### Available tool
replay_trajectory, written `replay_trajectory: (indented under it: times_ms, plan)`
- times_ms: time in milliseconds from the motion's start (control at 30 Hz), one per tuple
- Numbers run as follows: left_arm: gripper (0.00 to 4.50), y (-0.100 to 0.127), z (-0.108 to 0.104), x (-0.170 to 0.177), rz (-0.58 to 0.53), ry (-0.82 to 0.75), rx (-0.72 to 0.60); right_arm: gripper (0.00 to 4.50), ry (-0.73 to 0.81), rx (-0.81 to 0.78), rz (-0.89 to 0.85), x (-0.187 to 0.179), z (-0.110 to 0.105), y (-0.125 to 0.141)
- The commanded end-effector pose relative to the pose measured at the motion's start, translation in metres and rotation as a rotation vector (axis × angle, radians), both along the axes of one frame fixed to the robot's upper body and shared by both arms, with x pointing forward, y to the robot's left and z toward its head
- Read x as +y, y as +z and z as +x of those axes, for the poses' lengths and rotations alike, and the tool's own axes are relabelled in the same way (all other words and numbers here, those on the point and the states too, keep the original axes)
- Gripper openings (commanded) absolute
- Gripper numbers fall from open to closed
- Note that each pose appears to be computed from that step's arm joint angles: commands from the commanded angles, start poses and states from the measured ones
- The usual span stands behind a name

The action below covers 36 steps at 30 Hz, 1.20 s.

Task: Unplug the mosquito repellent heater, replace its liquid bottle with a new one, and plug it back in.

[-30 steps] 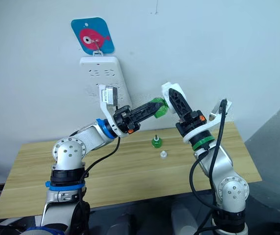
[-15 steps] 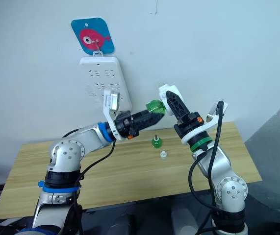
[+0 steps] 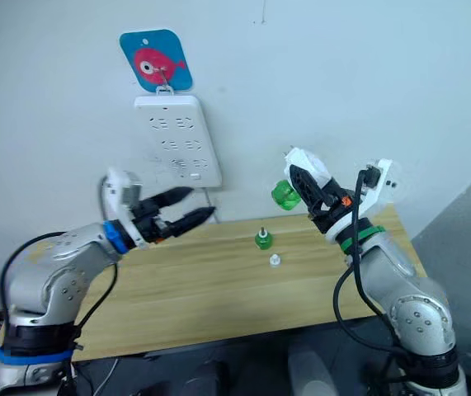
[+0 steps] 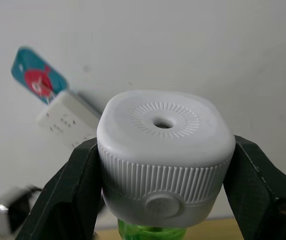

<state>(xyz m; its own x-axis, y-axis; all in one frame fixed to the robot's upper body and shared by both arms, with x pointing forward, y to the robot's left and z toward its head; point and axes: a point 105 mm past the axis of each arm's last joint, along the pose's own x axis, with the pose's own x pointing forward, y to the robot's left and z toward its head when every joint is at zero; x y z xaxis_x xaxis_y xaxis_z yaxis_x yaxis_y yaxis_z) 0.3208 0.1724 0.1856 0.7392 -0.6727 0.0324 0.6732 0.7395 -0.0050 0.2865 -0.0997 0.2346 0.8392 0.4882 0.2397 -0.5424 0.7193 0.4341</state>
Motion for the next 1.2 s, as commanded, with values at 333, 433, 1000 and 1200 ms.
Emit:
replay_trajectory:
  times_ms: [333,433,1000,1200]
  plan:
    - [4.5,0.046,0.031,0.031,0.052,0.203,-0.238,2.98,0.172,-0.194,-0.231,0.034,-0.027,0.017]
    - [4.5,0.046,0.041,0.03,0.054,0.182,-0.22,2.98,0.171,-0.199,-0.249,0.034,-0.027,0.017]
    - [4.5,0.048,0.055,0.002,0.098,-0.032,-0.18,2.98,0.2,-0.198,-0.295,0.038,-0.033,0.006]
    - [4.5,0.051,0.051,-0.006,0.105,-0.112,-0.174,2.98,0.215,-0.198,-0.309,0.039,-0.035,0.003]
